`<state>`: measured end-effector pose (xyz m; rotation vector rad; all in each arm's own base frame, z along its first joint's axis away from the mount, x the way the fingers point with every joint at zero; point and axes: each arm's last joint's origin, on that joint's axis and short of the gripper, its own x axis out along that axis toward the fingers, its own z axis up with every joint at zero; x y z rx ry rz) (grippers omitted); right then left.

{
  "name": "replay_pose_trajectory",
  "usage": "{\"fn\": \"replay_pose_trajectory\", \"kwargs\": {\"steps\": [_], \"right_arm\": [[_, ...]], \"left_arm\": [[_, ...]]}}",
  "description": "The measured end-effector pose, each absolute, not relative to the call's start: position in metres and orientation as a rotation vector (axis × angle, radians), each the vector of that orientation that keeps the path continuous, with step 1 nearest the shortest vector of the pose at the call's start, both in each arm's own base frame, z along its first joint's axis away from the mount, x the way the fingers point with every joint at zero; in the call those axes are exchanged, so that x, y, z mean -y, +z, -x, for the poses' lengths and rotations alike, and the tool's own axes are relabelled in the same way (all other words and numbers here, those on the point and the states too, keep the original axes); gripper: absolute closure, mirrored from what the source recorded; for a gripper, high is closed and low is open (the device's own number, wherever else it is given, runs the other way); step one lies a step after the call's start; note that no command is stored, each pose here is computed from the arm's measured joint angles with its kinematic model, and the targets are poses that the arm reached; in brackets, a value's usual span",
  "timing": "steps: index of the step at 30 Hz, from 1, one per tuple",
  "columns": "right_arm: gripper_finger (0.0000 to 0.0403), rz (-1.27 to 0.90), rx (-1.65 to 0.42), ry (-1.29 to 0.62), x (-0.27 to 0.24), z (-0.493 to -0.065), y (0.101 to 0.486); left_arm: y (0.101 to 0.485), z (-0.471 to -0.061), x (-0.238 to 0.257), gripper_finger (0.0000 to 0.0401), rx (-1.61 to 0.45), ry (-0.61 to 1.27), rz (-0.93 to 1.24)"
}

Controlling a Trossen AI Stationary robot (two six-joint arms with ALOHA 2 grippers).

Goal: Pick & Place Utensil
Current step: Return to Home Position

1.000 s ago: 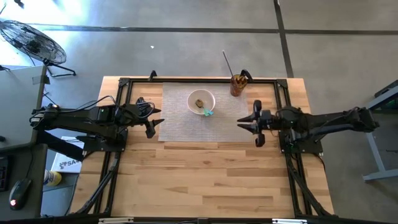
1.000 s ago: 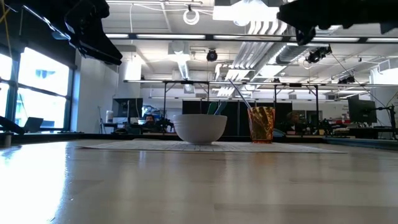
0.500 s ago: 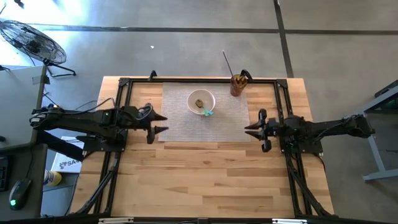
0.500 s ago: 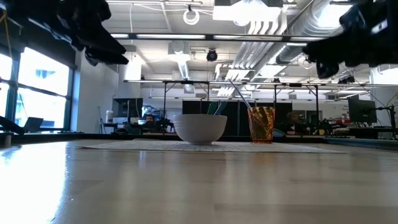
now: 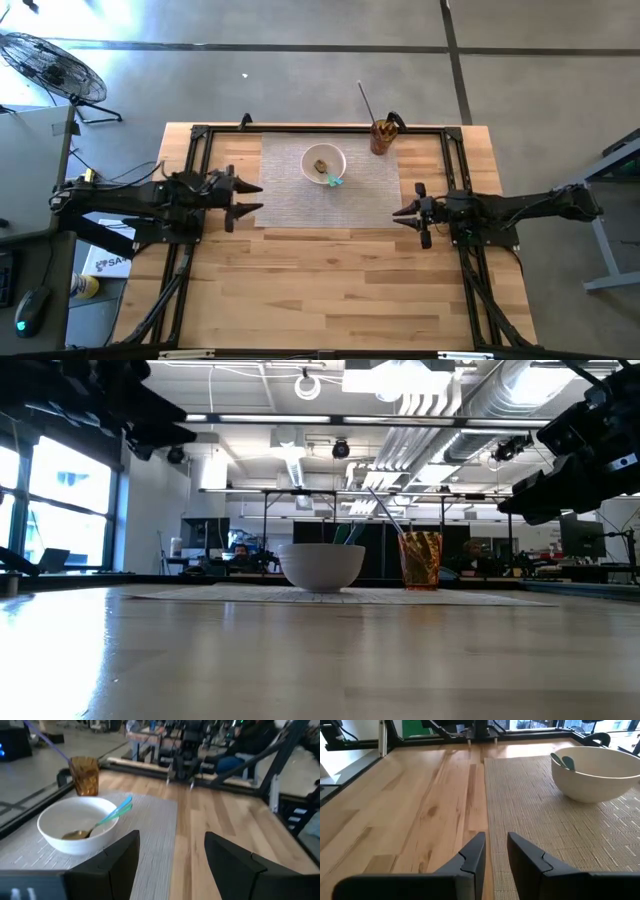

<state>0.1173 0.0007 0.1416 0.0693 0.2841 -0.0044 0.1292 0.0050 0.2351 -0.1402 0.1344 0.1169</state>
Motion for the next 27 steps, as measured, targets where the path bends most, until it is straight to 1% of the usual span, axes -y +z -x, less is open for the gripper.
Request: {"fn": "replay_pose_trajectory", "kwargs": {"steps": [5, 10, 19, 24, 27], "right_arm": [[0.0329, -0.069, -0.284, -0.004, -0.001, -0.117, 0.142], [0.0329, -0.069, -0.284, -0.004, -0.001, -0.117, 0.142], [0.0329, -0.069, -0.285, -0.004, -0.001, -0.117, 0.141], [0.0329, -0.069, -0.285, -0.004, -0.001, -0.117, 0.141], [0.0329, -0.069, -0.285, -0.004, -0.001, -0.117, 0.141]], "left_arm": [[0.237, -0.113, -0.005, 0.0181, -0.12, 0.117, 0.157], [0.232, -0.101, -0.006, 0.0181, -0.125, 0.178, 0.151], [0.19, -0.106, -0.007, 0.0181, -0.036, 0.199, 0.127], [0.184, -0.107, -0.009, 0.0181, -0.02, 0.246, 0.102], [0.18, -0.107, -0.008, 0.0181, -0.054, 0.227, 0.098]]}}
